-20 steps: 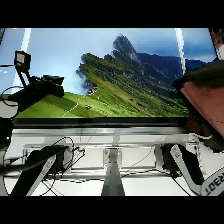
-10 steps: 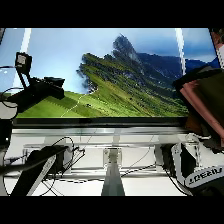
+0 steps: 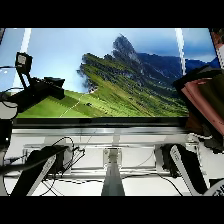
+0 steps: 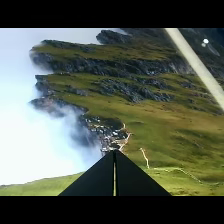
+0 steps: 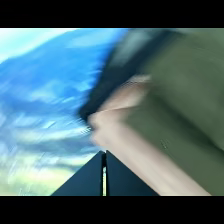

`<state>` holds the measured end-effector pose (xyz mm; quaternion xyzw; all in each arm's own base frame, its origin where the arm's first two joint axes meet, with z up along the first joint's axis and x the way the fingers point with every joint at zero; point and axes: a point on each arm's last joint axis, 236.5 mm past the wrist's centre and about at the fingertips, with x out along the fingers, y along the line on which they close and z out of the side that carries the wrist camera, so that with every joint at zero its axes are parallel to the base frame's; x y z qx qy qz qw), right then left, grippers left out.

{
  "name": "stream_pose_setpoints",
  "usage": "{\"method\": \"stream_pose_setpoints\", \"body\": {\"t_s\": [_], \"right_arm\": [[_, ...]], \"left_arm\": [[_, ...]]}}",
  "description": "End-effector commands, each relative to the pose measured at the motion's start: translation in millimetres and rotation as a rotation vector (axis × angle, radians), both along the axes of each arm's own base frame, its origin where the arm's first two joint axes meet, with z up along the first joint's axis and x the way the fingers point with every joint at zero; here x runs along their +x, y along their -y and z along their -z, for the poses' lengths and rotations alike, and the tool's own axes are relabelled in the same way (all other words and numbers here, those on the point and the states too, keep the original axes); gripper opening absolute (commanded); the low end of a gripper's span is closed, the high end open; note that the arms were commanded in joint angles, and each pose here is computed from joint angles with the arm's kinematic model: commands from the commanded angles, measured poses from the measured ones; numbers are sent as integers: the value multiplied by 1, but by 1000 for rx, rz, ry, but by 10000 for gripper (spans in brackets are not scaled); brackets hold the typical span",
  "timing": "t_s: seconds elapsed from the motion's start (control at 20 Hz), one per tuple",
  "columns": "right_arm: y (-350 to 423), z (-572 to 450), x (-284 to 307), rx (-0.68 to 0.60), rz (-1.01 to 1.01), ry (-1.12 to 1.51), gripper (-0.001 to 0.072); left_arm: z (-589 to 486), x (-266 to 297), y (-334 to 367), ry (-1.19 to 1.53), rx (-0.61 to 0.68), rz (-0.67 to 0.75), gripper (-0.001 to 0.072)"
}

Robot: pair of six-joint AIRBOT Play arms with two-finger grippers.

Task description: Fold the clothes and pants, and hang the long-sleeved shirts on hangers.

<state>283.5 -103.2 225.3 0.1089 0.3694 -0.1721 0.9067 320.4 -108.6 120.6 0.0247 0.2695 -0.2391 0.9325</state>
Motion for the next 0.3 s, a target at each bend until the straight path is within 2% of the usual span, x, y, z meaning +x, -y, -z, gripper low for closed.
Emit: {"method": "stream_pose_setpoints", "body": {"t_s": [0.0, 0.25], "right_arm": [[-74, -1, 18, -125, -377, -20, 44], [-101, -6, 23, -97, -454, 19, 45]], "left_arm": [[0, 0, 0, 1, 0, -2, 15], [0, 0, 0, 0, 1, -1, 14]]}}
